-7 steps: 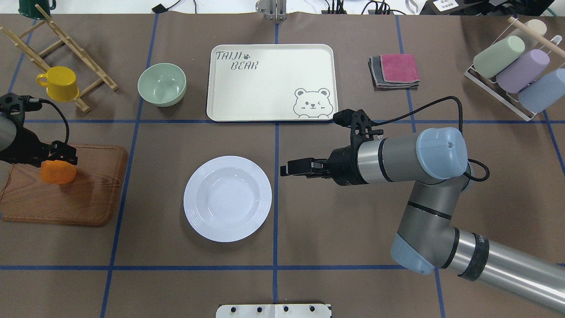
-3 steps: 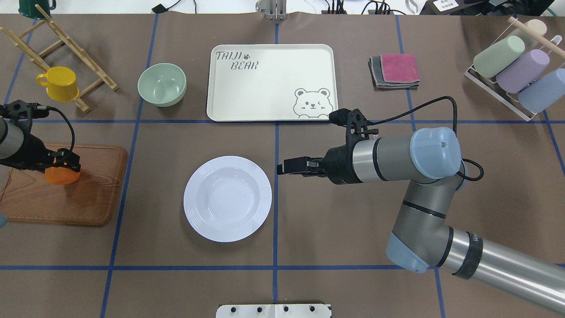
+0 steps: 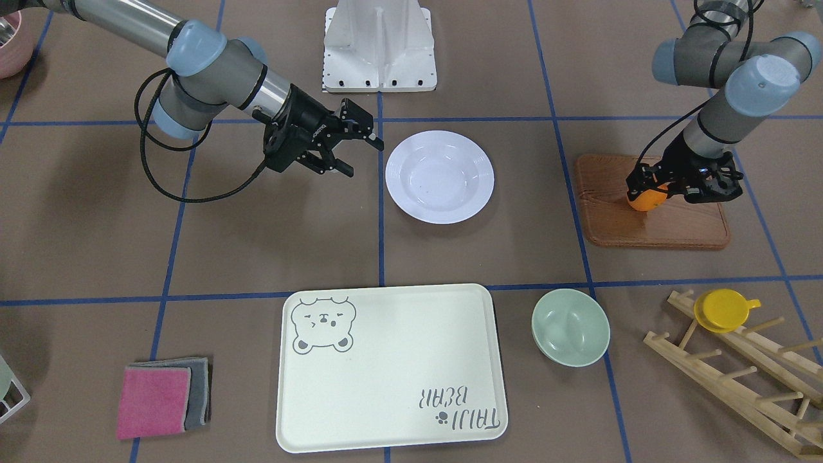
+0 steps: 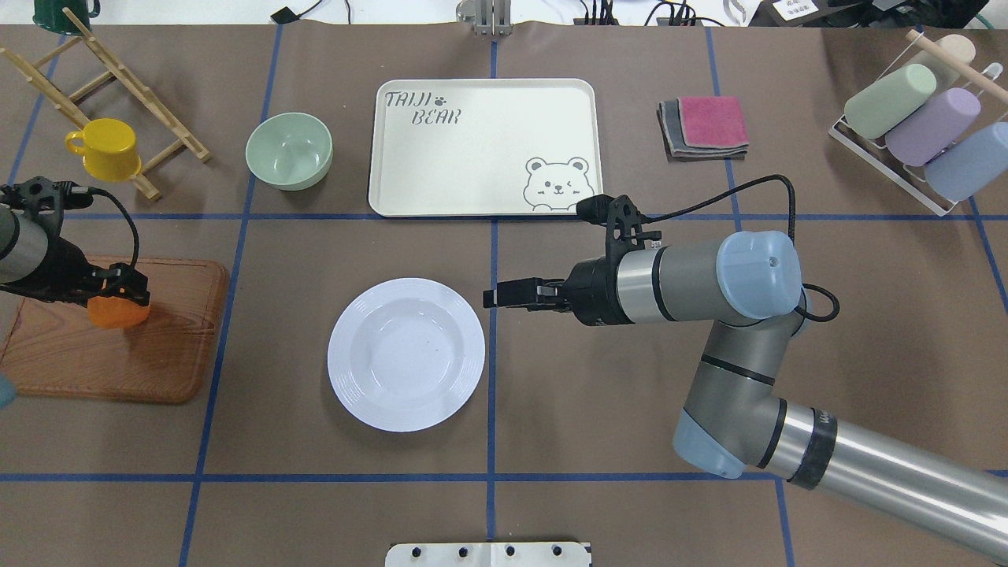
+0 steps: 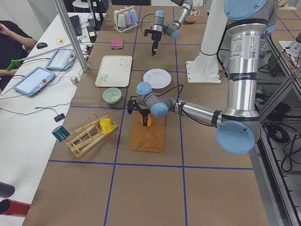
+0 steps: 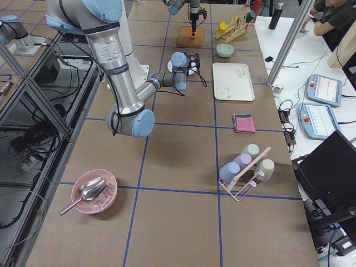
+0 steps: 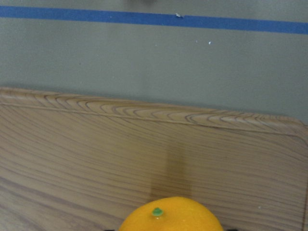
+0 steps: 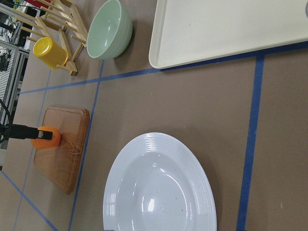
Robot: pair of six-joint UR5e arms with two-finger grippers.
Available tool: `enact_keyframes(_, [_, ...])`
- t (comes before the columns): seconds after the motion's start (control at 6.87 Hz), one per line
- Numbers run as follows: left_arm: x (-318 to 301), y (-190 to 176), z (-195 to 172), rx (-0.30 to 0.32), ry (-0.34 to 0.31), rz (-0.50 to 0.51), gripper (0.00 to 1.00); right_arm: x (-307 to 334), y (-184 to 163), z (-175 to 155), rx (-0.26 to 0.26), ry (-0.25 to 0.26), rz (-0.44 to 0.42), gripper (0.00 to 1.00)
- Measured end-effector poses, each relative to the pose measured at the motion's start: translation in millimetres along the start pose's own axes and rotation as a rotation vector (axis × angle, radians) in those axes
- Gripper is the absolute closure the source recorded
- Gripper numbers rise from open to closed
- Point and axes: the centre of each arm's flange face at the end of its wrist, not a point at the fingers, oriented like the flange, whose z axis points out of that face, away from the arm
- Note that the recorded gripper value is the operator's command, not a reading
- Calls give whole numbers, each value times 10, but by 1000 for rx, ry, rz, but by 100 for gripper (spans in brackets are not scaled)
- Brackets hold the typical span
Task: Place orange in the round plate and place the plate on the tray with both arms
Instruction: 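Lift the orange with the left gripper and carry it over the white plate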
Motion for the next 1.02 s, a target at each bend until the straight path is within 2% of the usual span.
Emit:
enact_keyframes(0.29, [597,-152,-284,19,47,-31,29,68,-28,103,28,-37,-14,15])
enact_keyframes(0.58, [1789,-236,-496,-1,101,-120,29,70,25,250,47,-38,-17,17])
enact_keyframes(0.87, [2821,76,-494,-35,135,-179,28,86,242,432,30,-28,-11,19])
enact_keyframes(1.02, [3085,261,-430,-47,140,-189,28,135,370,526,10,-17,-6,20])
